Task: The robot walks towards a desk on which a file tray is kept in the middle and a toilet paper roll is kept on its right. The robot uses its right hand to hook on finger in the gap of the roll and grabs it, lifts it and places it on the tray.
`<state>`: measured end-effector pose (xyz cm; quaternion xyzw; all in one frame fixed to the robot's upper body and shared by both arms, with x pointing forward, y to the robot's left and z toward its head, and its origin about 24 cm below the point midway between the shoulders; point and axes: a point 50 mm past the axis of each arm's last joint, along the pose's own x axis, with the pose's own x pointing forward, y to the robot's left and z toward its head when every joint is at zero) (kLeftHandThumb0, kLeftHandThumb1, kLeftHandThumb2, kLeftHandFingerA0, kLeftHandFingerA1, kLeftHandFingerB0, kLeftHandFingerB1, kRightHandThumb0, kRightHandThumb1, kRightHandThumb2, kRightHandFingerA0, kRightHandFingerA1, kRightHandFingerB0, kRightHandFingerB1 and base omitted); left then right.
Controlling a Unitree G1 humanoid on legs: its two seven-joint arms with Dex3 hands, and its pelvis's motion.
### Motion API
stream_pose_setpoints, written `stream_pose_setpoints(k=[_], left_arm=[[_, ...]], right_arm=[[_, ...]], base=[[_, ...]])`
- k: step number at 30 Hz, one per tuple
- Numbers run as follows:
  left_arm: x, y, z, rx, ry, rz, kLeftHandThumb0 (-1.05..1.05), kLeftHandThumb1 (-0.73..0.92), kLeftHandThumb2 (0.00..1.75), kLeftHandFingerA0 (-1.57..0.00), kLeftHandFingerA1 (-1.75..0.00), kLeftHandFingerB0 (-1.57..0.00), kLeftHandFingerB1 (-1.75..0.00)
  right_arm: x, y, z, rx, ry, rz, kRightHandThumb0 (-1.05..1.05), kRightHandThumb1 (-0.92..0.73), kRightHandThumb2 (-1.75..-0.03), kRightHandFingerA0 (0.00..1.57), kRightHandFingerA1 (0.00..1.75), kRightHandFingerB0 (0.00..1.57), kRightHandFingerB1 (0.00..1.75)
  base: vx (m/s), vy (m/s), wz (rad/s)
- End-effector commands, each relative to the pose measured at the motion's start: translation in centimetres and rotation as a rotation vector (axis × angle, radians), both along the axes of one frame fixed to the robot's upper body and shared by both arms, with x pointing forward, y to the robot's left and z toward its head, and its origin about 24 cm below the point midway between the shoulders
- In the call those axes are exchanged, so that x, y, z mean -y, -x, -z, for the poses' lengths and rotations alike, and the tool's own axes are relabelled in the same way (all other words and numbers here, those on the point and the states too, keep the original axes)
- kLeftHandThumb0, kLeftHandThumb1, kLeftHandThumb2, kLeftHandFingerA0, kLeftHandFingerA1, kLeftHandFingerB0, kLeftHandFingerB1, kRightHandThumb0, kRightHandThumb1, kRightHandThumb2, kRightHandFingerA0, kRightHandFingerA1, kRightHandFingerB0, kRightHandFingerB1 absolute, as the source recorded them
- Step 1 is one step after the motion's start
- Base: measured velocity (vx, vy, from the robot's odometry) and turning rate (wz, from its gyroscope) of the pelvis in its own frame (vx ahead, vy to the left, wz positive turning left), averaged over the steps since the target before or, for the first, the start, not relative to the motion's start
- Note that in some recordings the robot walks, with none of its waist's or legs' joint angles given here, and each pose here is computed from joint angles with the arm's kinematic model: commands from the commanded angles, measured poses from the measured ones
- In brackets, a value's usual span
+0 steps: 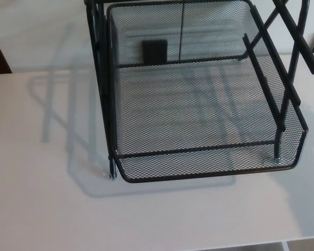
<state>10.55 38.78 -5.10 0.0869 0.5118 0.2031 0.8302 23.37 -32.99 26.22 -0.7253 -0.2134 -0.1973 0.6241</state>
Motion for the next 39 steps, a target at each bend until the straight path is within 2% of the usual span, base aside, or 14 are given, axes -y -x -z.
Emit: stream_pose_setpoints(k=[1, 2, 3, 4, 6, 7, 13, 14, 19, 20, 27, 37, 38, 39], left_arm=[[-0.6, 0.1, -0.4, -0.014, -0.056, 0.013, -0.84, 0.92, 1.24, 0.0, -0.16, 0.0, -0.1], [-0.6, 0.1, -0.4, -0.013, -0.058, 0.014, -0.83, 0.92, 1.24, 0.0, -0.17, 0.0, -0.11], [-0.6, 0.1, -0.4, -0.013, -0.058, 0.015, -0.83, 0.92, 1.24, 0.0, -0.17, 0.0, -0.11], [-0.6, 0.1, -0.4, -0.005, -0.048, 0.002, -0.84, 0.92, 1.24, 0.0, -0.15, 0.0, -0.1], [-0.7, 0.1, -0.2, -0.003, -0.039, -0.015, -0.85, 0.92, 1.23, 0.0, -0.15, 0.0, -0.09], [-0.8, 0.2, -0.1, -0.013, -0.046, -0.016, -0.85, 0.92, 1.23, 0.0, -0.15, 0.0, -0.09], [-0.6, 0.6, 0.1, -0.016, -0.042, 0.015, -0.79, 0.92, 1.24, 0.0, -0.18, 0.0, -0.13], [-0.5, 0.6, 0.0, -0.009, -0.034, -0.011, -0.83, 0.92, 1.23, 0.0, -0.16, 0.0, -0.1], [-0.7, 0.5, 0.1, -0.02, -0.041, -0.013, -0.85, 0.92, 1.24, 0.0, -0.15, 0.0, -0.09], [-0.6, 0.4, 0.1, -0.023, -0.053, -0.004, -0.82, 0.92, 1.23, 0.0, -0.18, 0.0, -0.11], [-0.5, 0.1, 0.1, -0.007, -0.035, -0.015, -0.8, 0.92, 1.22, 0.0, -0.17, 0.0, -0.12], [-0.4, 0.2, 0.2, -0.009, -0.032, -0.007, -0.82, 0.92, 1.23, 0.0, -0.17, 0.0, -0.11], [-0.4, 0.2, 0.1, -0.004, -0.031, -0.008, -0.82, 0.92, 1.23, 0.0, -0.17, 0.0, -0.11], [-0.4, 0.2, 0.1, -0.009, -0.037, -0.008, -0.83, 0.92, 1.23, 0.0, -0.16, 0.0, -0.1]], right_arm=[[-1.8, 0.1, -5.2, 0.121, -0.018, -0.09, -0.18, -0.55, -0.9, 0.95, 1.71, 0.73, 1.47], [-2.3, -0.1, -6.2, 0.149, -0.007, -0.112, -0.23, -0.56, -0.79, 1.0, 1.45, 0.91, 1.11], [-2.4, -0.1, -6.3, 0.15, -0.006, -0.113, -0.23, -0.56, -0.79, 1.0, 1.45, 0.91, 1.11], [-3.0, -0.4, -7.2, 0.197, -0.009, -0.143, -0.12, -0.45, -0.95, 0.96, 1.57, 0.86, 1.32], [-4.2, -0.9, -8.4, 0.228, -0.015, -0.18, -0.24, -0.62, -0.73, 0.9, 1.72, 0.76, 1.54], [-4.8, -1.1, -8.8, 0.223, -0.016, -0.214, -0.22, -0.59, -0.85, 0.9, 1.75, 0.73, 1.61], [-7.7, -2.2, -10.1, 0.302, 0.02, -0.354, -0.24, -0.46, -1.06, 0.93, 1.75, 0.74, 1.68], [-10.3, -2.6, -10.5, 0.242, -0.022, -0.442, -0.28, -0.57, -1.07, 0.93, 1.75, 0.75, 1.64], [-14.4, -3.7, -9.4, 0.06, -0.15, -0.632, -0.26, -0.54, -1.01, 0.85, 1.75, 0.72, 1.6], [-15.0, -3.9, -8.9, 0.0, -0.2, -0.662, -0.16, -0.54, -1.06, 1.0, 1.74, 0.73, 1.51], [-18.4, -5.1, -4.1, -0.327, -0.211, -0.686, -0.22, -0.69, -0.91, 0.82, 1.75, 0.68, 1.64], [-19.6, -7.2, 1.5, -0.644, -0.088, -0.589, -0.19, -0.55, -1.07, 0.94, 1.75, 0.8, 1.61], [-19.5, -7.3, 1.7, -0.661, -0.066, -0.576, -0.16, -0.54, -1.08, 1.12, 1.75, 0.79, 1.5], [-19.5, -7.4, 1.7, -0.685, -0.052, -0.556, -0.2, -0.57, -1.04, 0.93, 1.75, 0.81, 1.58]], base=[[0.0, 0.0, 0.0], [0.0, 0.0, 0.0], [0.0, 0.0, 0.0], [0.0, 0.0, 0.0], [0.0, 0.0, 0.0], [0.0, 0.0, 0.0], [0.0, 0.0, 0.0], [0.0, 0.0, 0.0], [0.0, 0.0, 0.0], [0.0, 0.0, 0.0], [0.0, 0.0, 0.0], [0.0, 0.0, 0.0], [0.0, 0.0, 0.0], [0.0, 0.0, 0.0]])
